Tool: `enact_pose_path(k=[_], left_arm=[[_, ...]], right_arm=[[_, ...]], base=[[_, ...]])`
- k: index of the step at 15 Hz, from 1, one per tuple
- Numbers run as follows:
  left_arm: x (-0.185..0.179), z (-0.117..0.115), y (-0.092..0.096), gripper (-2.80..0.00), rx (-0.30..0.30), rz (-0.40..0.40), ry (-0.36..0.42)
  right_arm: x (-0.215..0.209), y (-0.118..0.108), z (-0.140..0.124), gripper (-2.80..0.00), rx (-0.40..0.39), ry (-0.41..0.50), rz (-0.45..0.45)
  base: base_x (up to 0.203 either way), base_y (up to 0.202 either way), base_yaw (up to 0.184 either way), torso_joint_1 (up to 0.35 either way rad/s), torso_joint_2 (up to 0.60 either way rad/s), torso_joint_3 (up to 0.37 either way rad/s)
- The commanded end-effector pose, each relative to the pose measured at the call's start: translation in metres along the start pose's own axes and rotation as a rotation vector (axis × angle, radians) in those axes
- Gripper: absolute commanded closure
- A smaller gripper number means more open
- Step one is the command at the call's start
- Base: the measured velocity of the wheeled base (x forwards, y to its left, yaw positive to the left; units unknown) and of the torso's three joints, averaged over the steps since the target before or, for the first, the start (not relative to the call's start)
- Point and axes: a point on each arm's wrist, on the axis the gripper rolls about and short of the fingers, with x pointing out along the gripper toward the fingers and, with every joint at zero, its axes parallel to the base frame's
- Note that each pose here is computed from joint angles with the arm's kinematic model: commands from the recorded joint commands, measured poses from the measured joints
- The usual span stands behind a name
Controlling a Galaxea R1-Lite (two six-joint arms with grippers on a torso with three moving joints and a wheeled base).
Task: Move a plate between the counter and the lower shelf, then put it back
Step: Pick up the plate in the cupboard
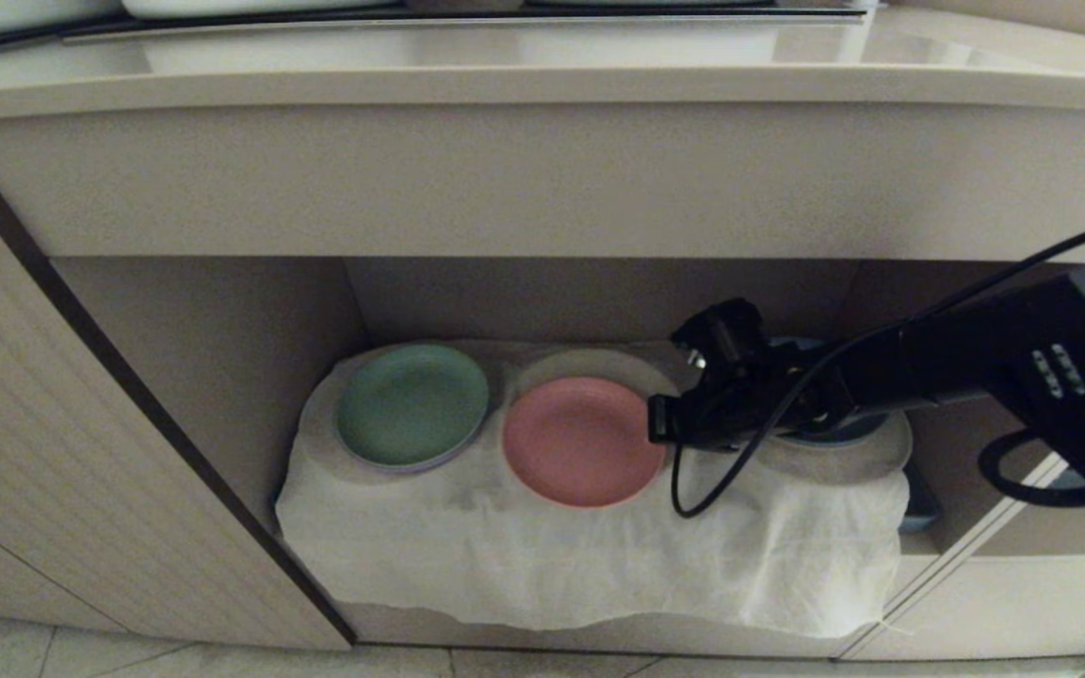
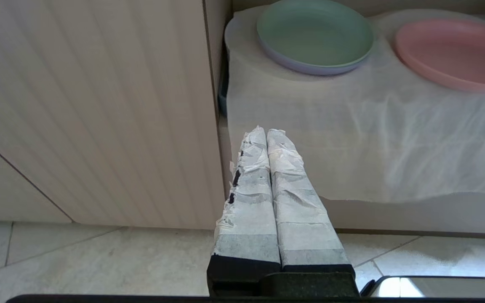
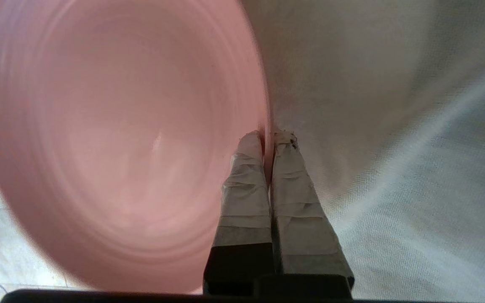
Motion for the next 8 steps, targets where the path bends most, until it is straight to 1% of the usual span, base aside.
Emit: enact_pose_path(k=[1, 8], left_arm=[[0.0, -0.0001, 0.0, 0.0, -0.001, 0.0, 0.001], [0.0, -0.0001, 0.0, 0.0, -0.001, 0.0, 0.001]], right_arm=[[-0.0001, 0.0002, 0.0, 0.0, 0.001, 0.0, 0.001], [-0.0046, -0.0008, -0.0025, 0.0, 0.004, 0.002, -0.016]], base=[[0.0, 0.0, 0.0, 0.0, 0.0, 0.0], [0.0, 0.0, 0.0, 0.0, 0.0, 0.0]])
